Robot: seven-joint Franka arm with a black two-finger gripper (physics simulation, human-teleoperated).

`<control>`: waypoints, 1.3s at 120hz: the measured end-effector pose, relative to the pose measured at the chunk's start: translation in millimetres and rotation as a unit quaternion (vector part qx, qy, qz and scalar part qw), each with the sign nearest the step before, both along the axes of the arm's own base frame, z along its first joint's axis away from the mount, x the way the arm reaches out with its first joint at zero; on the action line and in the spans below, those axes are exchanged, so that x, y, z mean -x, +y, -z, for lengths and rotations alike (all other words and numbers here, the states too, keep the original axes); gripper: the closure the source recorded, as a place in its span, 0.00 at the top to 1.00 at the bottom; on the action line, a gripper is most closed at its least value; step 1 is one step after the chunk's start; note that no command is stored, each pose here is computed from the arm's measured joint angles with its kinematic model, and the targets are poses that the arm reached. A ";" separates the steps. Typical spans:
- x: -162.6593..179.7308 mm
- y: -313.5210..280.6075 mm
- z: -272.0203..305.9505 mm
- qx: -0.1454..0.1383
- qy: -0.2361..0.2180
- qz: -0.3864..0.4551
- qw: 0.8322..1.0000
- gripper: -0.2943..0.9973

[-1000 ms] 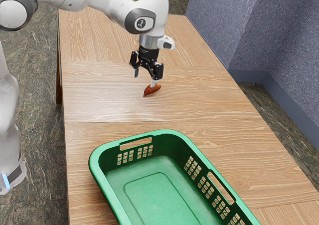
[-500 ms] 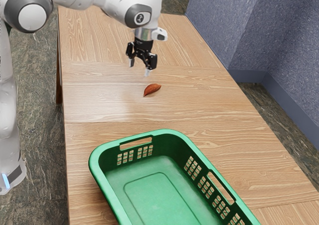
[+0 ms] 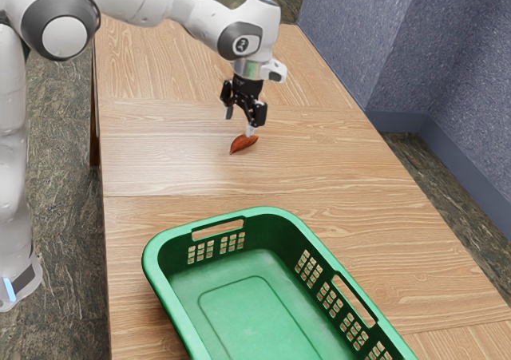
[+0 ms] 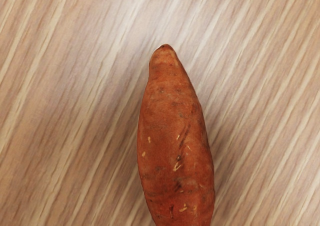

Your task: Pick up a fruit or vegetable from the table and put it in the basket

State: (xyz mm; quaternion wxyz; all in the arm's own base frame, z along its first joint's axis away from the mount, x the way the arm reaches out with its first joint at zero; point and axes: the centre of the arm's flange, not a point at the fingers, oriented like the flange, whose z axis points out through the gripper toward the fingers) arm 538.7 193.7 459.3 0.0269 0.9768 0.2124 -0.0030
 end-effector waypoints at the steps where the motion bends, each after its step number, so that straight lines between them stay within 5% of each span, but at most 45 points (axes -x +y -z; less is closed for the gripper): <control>1: -0.1 -0.1 0.1 0.000 0.000 0.000 1.000 0.76; 156: -33.4 6.0 48.4 0.013 0.002 0.002 1.000 0.72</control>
